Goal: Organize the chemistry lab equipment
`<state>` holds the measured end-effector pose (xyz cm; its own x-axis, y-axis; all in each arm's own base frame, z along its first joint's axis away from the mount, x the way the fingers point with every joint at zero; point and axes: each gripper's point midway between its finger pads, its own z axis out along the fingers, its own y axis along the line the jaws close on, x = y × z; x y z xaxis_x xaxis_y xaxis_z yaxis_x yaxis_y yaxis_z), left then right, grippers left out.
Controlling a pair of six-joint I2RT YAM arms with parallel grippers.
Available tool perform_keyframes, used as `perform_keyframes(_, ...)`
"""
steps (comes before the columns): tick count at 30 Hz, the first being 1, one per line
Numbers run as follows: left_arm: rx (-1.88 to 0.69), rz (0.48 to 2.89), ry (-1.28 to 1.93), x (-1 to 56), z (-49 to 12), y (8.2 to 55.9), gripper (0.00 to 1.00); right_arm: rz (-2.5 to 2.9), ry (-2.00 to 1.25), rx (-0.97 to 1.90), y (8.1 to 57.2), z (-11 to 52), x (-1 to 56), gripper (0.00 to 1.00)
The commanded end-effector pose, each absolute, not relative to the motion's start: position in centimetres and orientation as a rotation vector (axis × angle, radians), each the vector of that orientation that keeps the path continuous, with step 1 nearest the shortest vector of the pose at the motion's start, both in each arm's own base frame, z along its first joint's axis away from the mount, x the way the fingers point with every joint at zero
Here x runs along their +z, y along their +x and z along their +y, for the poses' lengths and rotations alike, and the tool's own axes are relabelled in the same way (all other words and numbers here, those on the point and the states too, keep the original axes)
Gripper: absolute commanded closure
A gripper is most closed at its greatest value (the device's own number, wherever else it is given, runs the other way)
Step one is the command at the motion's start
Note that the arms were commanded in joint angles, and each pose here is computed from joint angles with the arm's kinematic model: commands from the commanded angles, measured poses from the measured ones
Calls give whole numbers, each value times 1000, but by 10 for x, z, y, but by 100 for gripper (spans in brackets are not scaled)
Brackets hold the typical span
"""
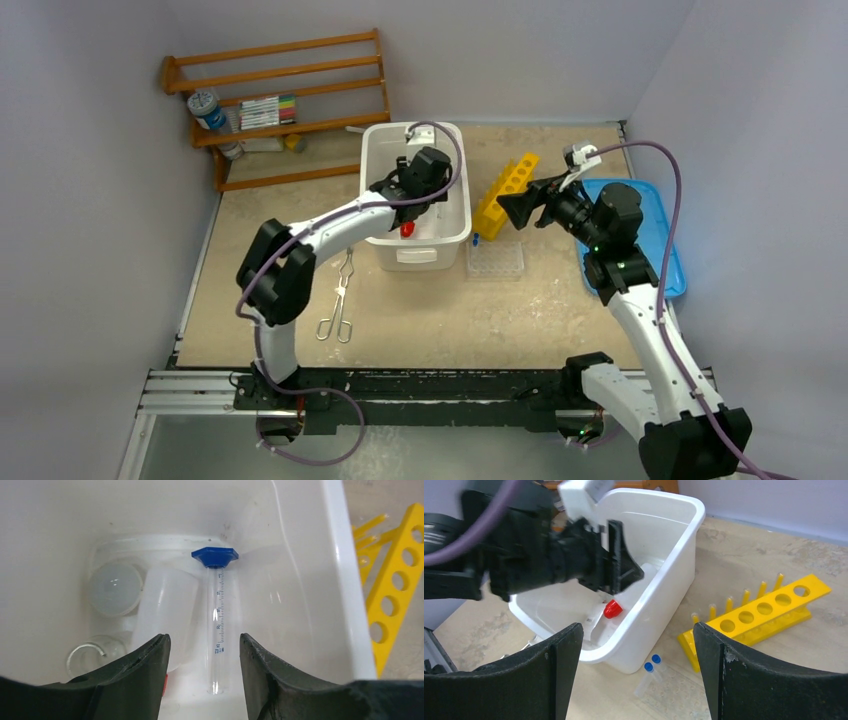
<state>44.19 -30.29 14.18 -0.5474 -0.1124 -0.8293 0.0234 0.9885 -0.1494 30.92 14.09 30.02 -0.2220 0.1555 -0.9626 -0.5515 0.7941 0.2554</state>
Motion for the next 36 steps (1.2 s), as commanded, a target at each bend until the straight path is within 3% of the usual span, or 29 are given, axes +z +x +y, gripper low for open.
perform_keyframes(1, -239, 1948, -97, 222, -289, 437, 47, 1607, -316, 637, 319, 138, 325, 17)
perform_keyframes(11, -167, 1842, -151, 268, -246, 416, 46, 1617, -301, 658, 330, 141, 324, 17)
perform_keyframes(16, -116, 1849, -184, 260, -229, 413, 45, 1678, -274, 684, 340, 146, 305, 24)
perform_keyframes(29, -79, 1958, -282, 204, -191, 413, 48, 1752, -233, 650, 357, 150, 277, 88)
perform_keyframes(32, -55, 1988, -298, 189, -183, 414, 48, 1774, -225, 638, 361, 154, 269, 94)
perform_keyframes(36, -32, 2015, -322, 175, -171, 417, 48, 1807, -226, 626, 367, 163, 257, 95)
